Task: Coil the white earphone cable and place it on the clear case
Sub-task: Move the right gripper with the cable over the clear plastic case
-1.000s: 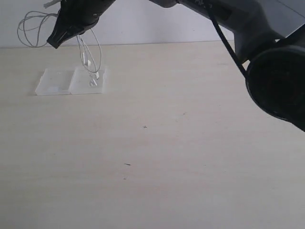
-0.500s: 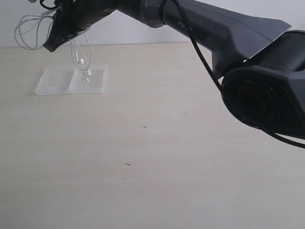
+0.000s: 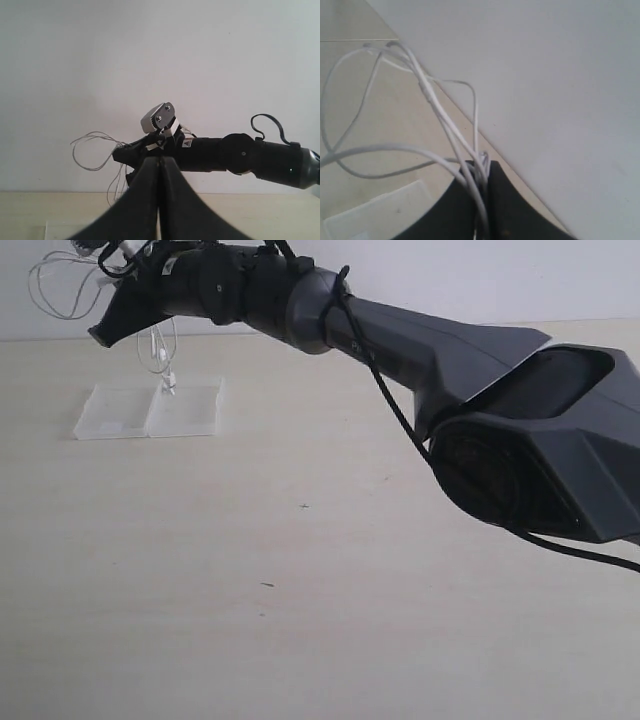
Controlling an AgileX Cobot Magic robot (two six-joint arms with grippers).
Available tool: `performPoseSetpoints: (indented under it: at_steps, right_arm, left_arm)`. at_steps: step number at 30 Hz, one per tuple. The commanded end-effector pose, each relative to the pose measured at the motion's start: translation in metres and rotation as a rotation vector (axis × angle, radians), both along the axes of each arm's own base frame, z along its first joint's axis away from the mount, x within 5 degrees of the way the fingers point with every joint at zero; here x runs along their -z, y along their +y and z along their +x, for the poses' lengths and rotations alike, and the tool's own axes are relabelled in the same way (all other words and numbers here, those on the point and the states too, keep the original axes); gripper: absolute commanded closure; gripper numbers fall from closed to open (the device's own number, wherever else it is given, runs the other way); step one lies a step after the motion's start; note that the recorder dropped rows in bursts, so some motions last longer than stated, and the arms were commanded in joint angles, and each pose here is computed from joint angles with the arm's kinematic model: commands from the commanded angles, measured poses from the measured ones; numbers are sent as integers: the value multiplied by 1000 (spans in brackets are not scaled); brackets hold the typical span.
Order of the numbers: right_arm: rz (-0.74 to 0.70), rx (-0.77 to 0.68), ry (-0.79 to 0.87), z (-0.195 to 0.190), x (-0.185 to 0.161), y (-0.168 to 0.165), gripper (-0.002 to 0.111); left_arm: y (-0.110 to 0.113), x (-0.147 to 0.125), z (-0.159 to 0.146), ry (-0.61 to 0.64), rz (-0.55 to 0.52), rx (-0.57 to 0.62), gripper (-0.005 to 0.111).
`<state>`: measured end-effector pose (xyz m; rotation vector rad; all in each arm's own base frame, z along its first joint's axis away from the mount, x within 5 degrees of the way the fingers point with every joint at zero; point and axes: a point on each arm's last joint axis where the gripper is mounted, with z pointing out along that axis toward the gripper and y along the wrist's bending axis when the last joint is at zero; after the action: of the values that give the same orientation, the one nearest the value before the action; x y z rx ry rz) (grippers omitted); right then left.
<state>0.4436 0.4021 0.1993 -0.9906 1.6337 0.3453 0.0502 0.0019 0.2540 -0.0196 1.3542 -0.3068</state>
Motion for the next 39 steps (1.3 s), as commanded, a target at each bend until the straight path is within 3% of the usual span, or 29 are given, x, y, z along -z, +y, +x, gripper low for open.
performPoseSetpoints:
  at_steps: [1, 14, 20, 26, 39]
  right_arm:
    - [20, 31, -25, 10, 6, -6, 108]
    - [32, 50, 63, 13, 47, -4, 108]
    - [-27, 24, 68, 12, 59, -4, 108]
    - [-82, -3, 29, 12, 64, -4, 108]
    - [-31, 44, -40, 18, 64, -6, 108]
  left_arm:
    - [0, 1, 0, 0, 0, 5, 107]
    - [-1, 1, -1, 0, 2, 16, 107]
    - [-2, 1, -1, 0, 3, 18, 107]
    - [-2, 1, -1, 0, 3, 18, 107]
    - [-3, 1, -1, 2, 5, 37, 107]
